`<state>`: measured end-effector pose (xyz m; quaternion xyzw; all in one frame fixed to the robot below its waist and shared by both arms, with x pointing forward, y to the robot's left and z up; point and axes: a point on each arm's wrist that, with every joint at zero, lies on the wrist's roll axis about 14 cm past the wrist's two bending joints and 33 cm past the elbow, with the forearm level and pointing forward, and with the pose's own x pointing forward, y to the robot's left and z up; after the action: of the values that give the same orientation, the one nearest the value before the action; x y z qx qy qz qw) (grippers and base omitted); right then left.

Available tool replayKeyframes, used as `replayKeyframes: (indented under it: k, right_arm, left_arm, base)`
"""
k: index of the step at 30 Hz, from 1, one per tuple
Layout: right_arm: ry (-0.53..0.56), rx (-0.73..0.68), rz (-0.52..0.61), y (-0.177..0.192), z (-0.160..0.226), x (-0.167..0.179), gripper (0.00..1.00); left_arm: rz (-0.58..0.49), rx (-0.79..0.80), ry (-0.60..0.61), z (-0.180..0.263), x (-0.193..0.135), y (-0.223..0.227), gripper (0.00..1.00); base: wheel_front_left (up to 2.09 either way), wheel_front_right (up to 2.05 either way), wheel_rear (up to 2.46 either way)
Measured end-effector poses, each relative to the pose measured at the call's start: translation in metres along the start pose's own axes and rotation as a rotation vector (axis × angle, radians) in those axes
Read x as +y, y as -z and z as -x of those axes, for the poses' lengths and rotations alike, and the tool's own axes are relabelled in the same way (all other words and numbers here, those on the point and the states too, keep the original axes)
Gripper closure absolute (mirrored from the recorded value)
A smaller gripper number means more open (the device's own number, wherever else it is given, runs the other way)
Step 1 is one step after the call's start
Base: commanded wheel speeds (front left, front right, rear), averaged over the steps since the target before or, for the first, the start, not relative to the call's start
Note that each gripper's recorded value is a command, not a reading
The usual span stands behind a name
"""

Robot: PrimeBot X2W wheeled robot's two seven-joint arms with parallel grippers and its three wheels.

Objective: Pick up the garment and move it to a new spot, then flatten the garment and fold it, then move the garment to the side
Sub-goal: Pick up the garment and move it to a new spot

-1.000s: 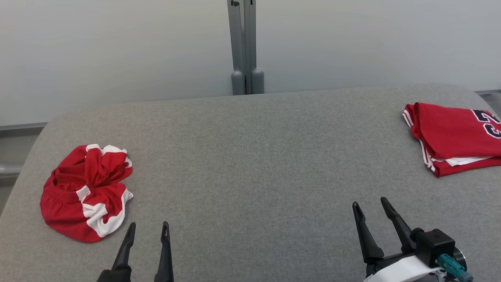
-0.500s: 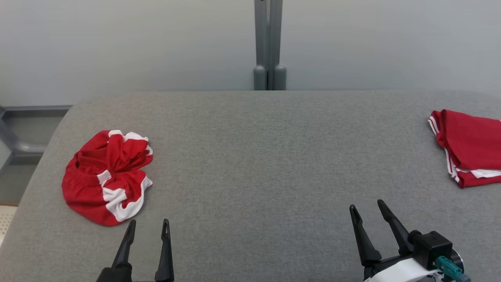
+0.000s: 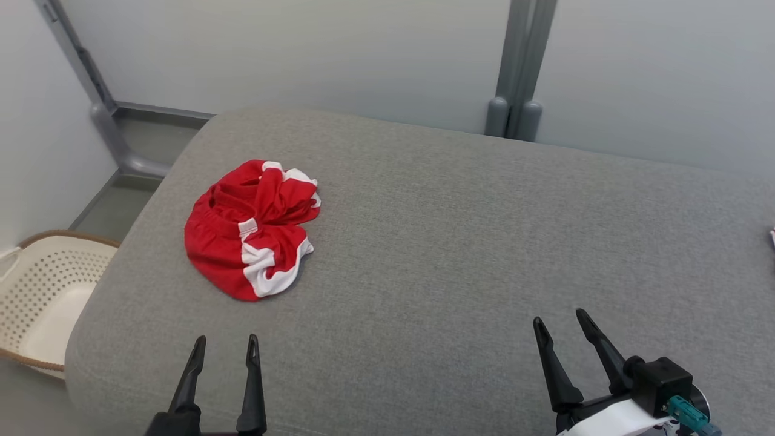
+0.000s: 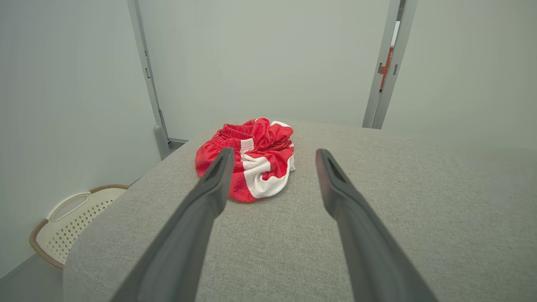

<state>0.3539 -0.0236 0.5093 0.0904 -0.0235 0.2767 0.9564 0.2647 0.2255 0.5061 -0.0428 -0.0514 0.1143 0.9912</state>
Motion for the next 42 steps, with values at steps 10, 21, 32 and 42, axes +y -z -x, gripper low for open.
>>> replayKeyframes:
  k: [10, 21, 32, 42]
  right_arm:
    - [-0.132, 0.035, -0.015, 0.012, -0.022, 0.037, 0.00]
    - [-0.193, 0.074, -0.021, 0.025, -0.031, 0.048, 0.00]
    - [-0.217, 0.087, 0.015, 0.036, -0.055, 0.026, 0.00]
    - [-0.208, 0.132, 0.056, 0.071, -0.083, -0.025, 0.00]
  left_arm:
    - [-0.010, -0.015, -0.133, 0.022, 0.036, -0.006, 0.00]
    - [-0.014, -0.009, -0.195, 0.031, 0.048, -0.007, 0.00]
    - [-0.053, -0.059, -0.130, -0.018, 0.039, -0.028, 0.00]
    - [-0.230, -0.048, 0.026, -0.120, 0.032, -0.030, 0.00]
  base:
    - [0.00, 0.00, 0.00]
    - [0.00, 0.00, 0.00]
    - [0.00, 0.00, 0.00]
    - [0.00, 0.00, 0.00]
